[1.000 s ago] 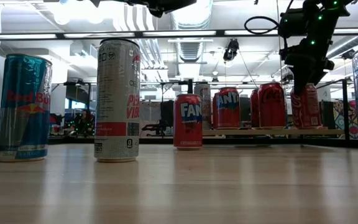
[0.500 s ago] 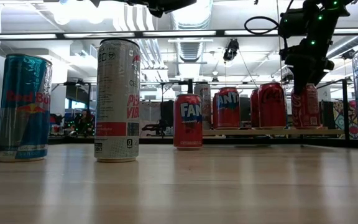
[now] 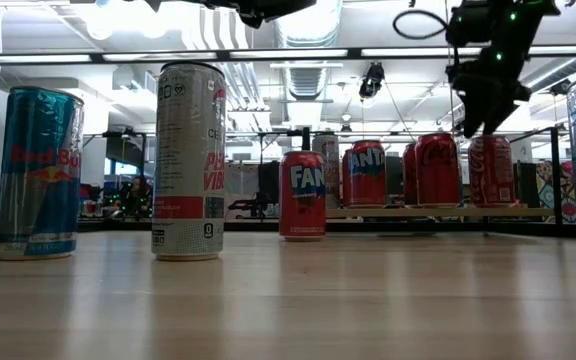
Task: Place canned beverage on shelf
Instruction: Put the red white soda can on the shelf
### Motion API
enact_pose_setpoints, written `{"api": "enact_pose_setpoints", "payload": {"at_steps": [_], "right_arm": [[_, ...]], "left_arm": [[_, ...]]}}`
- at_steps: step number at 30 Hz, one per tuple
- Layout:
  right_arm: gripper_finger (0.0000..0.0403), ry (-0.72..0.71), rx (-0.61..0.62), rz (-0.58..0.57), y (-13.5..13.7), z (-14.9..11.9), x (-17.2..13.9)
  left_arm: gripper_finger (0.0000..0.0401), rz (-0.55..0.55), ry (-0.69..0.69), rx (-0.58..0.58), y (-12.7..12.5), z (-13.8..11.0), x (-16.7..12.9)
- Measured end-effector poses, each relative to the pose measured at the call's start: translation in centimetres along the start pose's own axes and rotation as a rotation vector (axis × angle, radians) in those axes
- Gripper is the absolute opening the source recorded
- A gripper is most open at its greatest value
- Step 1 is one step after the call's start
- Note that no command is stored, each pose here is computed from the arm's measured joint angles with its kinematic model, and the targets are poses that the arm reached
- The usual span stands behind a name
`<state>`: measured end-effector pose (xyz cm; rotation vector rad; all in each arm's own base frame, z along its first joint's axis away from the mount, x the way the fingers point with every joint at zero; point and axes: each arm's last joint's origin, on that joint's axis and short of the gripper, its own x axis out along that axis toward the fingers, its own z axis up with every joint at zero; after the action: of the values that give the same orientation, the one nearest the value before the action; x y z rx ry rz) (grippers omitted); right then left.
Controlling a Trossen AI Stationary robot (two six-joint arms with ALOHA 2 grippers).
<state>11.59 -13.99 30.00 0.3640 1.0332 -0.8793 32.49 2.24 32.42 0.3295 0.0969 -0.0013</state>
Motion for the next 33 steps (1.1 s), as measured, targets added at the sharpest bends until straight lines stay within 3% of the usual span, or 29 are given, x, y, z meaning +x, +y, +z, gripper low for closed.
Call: {"api": "enact_pose_setpoints", "payload": {"at_steps": [6, 13, 27, 30, 33], "right_arm": [[0.0332, -0.086, 0.024, 0.009, -0.3, 1.5, -2.8], [0.0328, -0.129, 0.048, 0.204, 0.9, 2.2, -4.7], [0.0324, 0.113, 0.101, 0.24, 3.3, -0.3, -4.2], [0.0302, 0.14, 0.109, 0.237, 3.4, -0.6, -4.1], [0.025, 0.159, 0.11, 0.234, 3.5, -0.8, -3.9]], "left_arm": [[0.019, 0.0, 0.0, 0.0, 0.0, 0.0, 0.0], [0.019, 0.0, 0.0, 0.003, 0.0, 0.0, 0.0], [0.019, 0.001, -0.003, 0.021, 0.0, 0.0, 0.0], [0.019, 0.004, -0.011, 0.018, 0.0, 0.1, 0.0], [0.019, 0.004, -0.012, 0.005, 0.0, 0.1, 0.0]]}}
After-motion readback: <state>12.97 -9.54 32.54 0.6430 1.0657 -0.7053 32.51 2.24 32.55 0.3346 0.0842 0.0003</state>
